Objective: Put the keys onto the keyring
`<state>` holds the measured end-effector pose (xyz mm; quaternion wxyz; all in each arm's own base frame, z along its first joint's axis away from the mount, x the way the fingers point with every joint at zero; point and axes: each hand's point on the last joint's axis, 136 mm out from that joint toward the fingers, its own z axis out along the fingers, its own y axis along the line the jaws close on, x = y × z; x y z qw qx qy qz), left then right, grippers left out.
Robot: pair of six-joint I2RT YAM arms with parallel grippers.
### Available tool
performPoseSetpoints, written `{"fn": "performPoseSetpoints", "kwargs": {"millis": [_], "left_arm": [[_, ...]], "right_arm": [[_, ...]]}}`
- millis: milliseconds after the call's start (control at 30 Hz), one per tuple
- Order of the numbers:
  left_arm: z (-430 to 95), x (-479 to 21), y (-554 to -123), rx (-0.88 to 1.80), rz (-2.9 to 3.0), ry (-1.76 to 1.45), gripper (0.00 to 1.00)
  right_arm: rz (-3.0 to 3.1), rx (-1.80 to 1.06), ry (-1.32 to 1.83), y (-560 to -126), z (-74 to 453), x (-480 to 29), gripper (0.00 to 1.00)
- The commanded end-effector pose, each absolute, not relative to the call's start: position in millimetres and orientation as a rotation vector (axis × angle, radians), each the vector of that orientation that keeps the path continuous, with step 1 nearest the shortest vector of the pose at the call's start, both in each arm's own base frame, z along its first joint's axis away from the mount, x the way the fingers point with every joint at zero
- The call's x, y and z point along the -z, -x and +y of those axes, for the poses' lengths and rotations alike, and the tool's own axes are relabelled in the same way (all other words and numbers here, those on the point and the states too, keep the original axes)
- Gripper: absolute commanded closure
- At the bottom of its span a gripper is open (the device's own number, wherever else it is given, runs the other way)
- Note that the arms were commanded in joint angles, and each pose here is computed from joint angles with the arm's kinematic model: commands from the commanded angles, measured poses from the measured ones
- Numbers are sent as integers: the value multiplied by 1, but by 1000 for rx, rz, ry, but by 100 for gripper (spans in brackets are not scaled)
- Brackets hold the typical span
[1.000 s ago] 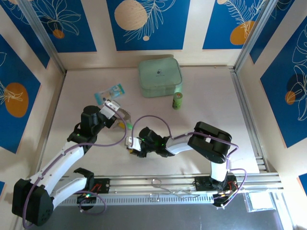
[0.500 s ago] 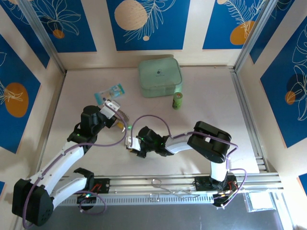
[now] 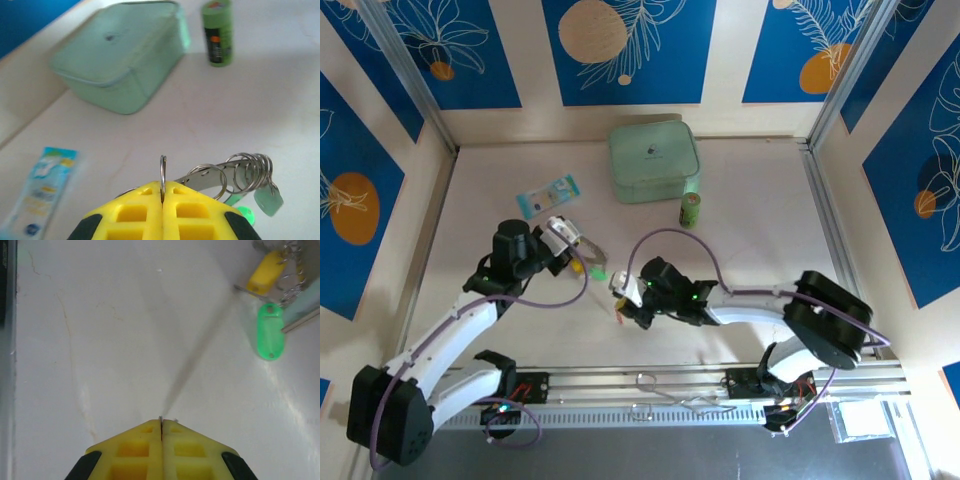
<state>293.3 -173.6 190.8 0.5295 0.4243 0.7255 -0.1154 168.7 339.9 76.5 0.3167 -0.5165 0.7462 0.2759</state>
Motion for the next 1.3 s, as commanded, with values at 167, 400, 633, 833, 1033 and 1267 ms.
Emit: {"fn": "performPoseSetpoints", "kwargs": {"millis": [167,400,633,833,1033,1267], "left_arm": [[-219,-206,-243,672,1527,-1259,100],[-236,-220,-203,895,1412,-1430,100],[-250,-210,-182,967,1430,-1604,100],[-255,-188,-184,932,1471,-1628,100],[-255,-179,-191,864,1477,-1609,100],[-254,-176,-200,787,1488,-1591,100]], "right_arm": [[2485,-733,914,-164,284,-68,100],[2743,-780,691,-168,267,-55,100],[2793,-786,632,-179,264,-47,100],[2814,-795,598,-182,262,-37,100],[2845,-800,596,-181,263,-29,99],[2874,-791,599,-176,260,-26,91]]}}
